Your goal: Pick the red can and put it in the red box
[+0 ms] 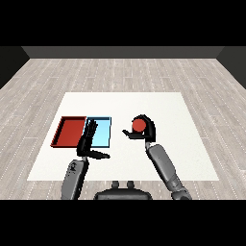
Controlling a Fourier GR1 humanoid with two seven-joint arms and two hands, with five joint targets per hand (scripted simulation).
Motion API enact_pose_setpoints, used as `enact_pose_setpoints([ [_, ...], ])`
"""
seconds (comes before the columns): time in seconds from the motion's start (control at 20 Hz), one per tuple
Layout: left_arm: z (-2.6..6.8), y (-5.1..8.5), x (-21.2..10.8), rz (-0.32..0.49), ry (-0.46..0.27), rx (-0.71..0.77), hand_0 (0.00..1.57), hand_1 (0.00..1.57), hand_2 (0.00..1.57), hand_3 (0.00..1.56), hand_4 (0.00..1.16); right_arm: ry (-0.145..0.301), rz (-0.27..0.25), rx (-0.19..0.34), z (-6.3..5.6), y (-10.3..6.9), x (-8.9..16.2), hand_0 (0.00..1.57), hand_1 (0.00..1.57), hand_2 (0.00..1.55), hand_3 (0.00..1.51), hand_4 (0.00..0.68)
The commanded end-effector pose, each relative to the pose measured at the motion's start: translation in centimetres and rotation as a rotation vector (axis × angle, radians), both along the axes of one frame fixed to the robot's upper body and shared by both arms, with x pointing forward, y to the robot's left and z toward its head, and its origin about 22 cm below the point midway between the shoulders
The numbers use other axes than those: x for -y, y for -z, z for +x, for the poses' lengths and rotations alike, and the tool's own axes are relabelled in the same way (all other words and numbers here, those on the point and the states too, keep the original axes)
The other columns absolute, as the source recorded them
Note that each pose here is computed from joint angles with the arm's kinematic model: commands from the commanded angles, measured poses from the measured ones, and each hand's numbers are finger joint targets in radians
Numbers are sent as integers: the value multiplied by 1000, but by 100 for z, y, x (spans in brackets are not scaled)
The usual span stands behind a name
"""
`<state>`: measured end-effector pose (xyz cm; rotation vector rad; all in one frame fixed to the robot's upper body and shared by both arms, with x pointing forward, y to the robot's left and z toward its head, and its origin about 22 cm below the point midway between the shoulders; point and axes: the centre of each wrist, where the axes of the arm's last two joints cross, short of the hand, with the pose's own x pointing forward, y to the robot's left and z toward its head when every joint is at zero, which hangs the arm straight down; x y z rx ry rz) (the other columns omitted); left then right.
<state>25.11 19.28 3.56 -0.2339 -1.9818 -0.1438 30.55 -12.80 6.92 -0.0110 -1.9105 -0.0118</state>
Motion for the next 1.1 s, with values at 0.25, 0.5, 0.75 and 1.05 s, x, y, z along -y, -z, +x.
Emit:
enact_pose_setpoints([
  [0.25, 162, -174, 412, 41, 102, -35, 0, 0, 0, 0, 0, -18, 36, 116, -94, -449, -200, 1571, 1571, 1459, 1400, 636],
  [0.5, -162, -139, 488, 2, 138, -65, 0, 0, 0, 0, 0, -39, 32, 154, -263, -196, -112, 1571, 1571, 1480, 1425, 656],
  [0.75, 51, -136, 854, 9, 166, -126, 0, 0, 0, 0, 0, -44, 25, 177, -175, -216, -209, 1571, 1571, 1483, 1424, 647],
  [1.05, 263, 13, 839, 30, 191, -162, 0, 0, 0, 0, 0, -48, 31, 180, -297, -260, -315, 1571, 1571, 1476, 1412, 655],
])
